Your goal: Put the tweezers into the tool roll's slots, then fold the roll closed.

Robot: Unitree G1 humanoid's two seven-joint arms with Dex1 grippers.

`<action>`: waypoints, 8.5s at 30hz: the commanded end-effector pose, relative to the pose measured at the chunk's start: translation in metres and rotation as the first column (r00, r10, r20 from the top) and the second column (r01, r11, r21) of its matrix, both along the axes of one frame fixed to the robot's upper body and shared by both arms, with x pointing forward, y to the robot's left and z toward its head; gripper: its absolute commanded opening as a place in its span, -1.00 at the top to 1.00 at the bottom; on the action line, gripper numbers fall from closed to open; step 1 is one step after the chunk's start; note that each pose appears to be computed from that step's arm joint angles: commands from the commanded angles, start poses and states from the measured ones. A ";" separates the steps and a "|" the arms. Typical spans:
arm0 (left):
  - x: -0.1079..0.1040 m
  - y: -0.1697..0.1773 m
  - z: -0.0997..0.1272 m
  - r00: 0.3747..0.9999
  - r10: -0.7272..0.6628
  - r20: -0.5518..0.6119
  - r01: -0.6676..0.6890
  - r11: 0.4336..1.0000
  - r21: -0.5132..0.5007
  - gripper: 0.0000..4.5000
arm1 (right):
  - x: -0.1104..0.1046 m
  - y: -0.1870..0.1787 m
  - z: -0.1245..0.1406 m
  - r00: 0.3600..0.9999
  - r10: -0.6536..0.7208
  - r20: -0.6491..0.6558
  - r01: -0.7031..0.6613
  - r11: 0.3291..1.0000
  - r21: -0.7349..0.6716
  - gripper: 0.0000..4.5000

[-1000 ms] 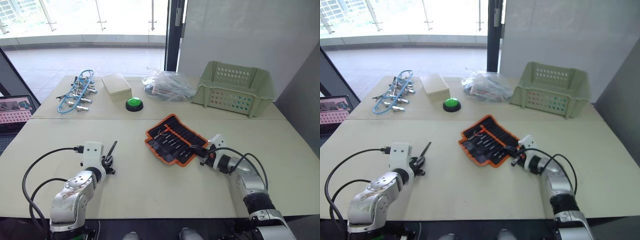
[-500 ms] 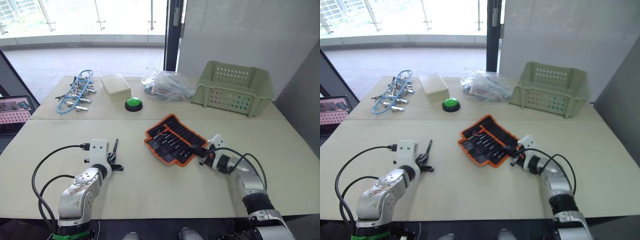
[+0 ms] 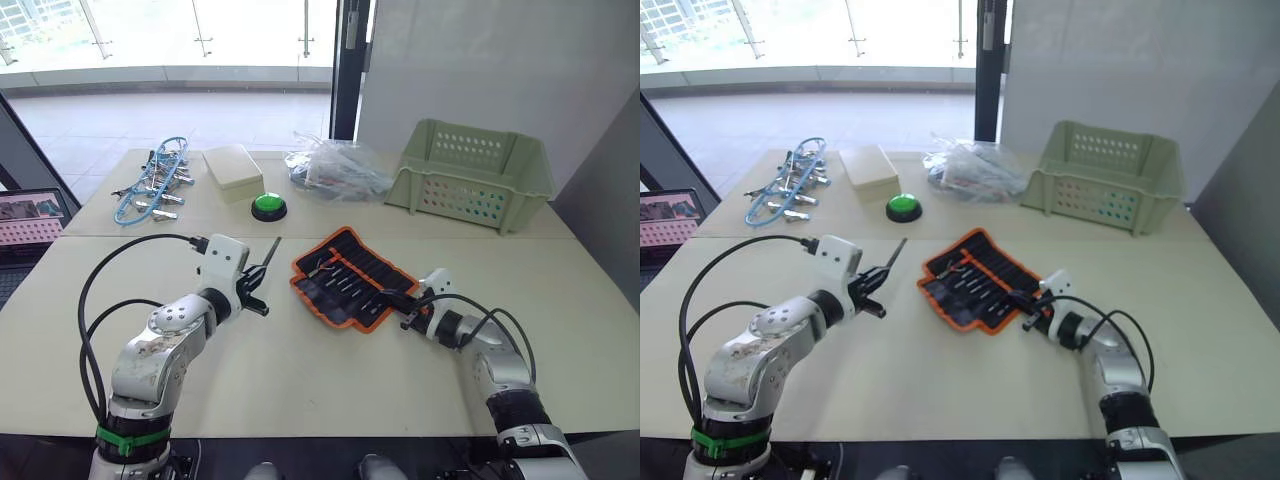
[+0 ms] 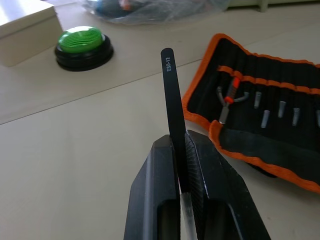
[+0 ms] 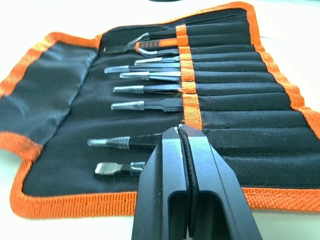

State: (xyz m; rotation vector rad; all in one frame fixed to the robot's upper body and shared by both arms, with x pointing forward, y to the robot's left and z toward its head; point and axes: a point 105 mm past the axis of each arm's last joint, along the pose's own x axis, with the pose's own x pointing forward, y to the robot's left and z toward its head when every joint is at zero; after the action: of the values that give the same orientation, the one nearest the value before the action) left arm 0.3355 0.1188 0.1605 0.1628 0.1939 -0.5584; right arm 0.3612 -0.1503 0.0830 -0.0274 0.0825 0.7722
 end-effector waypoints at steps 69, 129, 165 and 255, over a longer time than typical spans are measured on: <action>0.029 -0.156 -0.046 0.878 -0.407 -0.250 0.440 0.894 0.089 0.99 | -0.016 -0.014 -0.029 0.990 -0.133 -0.052 0.130 0.990 -0.058 1.00; -0.054 0.094 -0.014 0.941 -0.339 0.018 0.331 0.929 0.166 -1.00 | -0.063 0.083 0.039 0.808 0.438 0.394 -0.174 0.816 -0.551 -0.99; 0.008 0.046 -0.025 0.799 -0.601 -0.014 0.535 0.700 0.473 -1.00 | -0.084 0.069 0.018 0.723 0.550 0.419 -0.167 0.727 -0.666 0.99; 0.011 0.041 -0.022 0.985 -0.173 -0.013 0.174 0.979 0.107 0.15 | -0.003 0.044 0.050 0.908 0.242 0.342 -0.079 0.901 -0.427 0.29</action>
State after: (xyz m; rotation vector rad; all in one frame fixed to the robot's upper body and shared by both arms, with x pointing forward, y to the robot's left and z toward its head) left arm 0.3454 0.1585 0.1180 0.2888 0.3123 -0.7343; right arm 0.3533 -0.1049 0.1087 -0.5914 -0.0463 0.9317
